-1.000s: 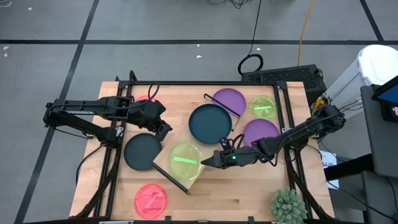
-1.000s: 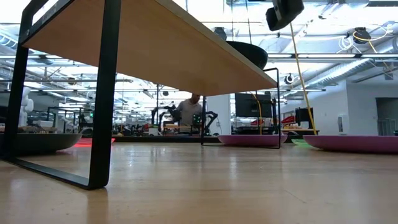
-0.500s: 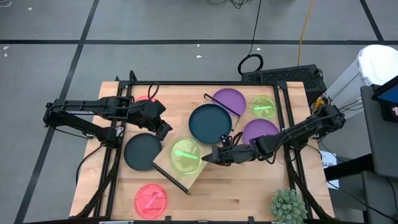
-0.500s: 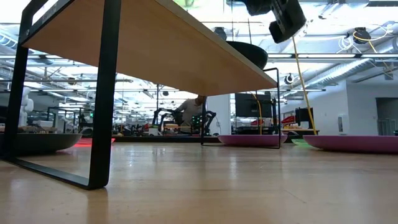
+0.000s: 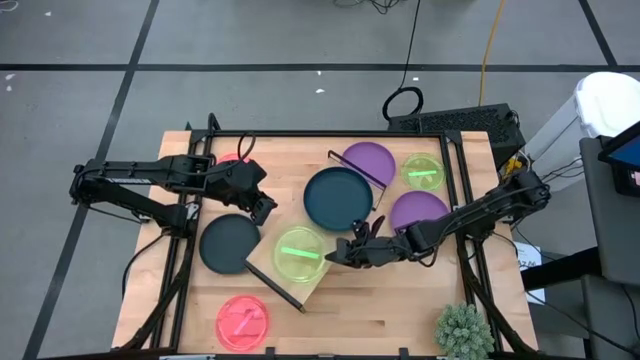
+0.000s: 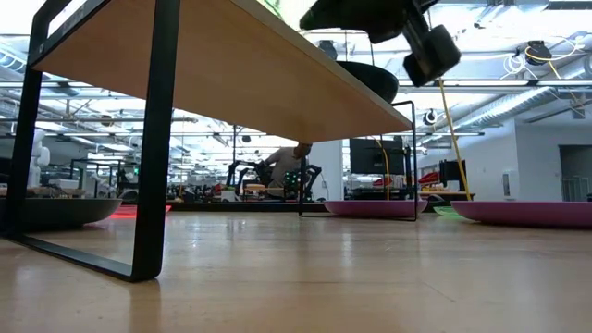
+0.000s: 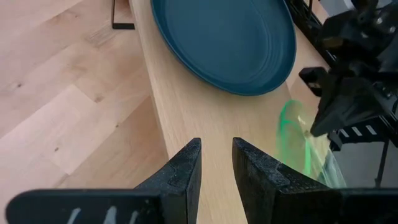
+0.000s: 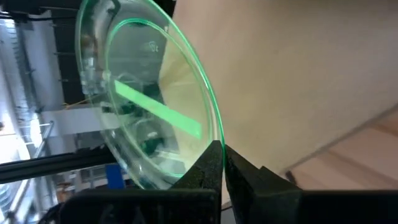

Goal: Place and stack plates onto a shelf
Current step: Put the bottom green plate on the shelf, then stack the bottom purple plate on top of the black plate on the shelf

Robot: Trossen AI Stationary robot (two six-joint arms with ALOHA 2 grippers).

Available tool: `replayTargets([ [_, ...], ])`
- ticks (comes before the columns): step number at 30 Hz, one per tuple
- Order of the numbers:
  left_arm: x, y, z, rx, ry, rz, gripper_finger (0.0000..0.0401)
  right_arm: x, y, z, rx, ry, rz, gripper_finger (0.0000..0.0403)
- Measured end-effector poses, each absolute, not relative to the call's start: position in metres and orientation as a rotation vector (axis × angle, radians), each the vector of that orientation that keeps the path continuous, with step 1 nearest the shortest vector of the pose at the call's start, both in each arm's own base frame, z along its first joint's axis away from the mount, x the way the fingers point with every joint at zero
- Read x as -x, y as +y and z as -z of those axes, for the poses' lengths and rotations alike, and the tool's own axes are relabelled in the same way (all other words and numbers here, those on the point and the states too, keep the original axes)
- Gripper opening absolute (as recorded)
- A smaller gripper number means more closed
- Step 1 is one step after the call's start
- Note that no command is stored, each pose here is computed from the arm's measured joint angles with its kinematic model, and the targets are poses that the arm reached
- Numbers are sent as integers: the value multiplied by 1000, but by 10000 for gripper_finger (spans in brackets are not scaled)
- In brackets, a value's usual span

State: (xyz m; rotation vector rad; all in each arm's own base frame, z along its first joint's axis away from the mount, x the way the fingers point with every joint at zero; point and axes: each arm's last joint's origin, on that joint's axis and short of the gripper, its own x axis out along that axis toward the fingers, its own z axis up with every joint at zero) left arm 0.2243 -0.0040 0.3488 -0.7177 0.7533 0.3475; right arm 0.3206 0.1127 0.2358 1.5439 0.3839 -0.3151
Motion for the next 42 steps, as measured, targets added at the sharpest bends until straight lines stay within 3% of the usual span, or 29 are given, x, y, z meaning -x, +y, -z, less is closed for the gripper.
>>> replayTargets([
  [31,-224,-4,-349,732,751,-354,95,-324,109,-226,-1533,403,372,1],
  [42,-224,-4,-349,743,750,-358,95,-324,108,-225,-1530,406,382,46],
])
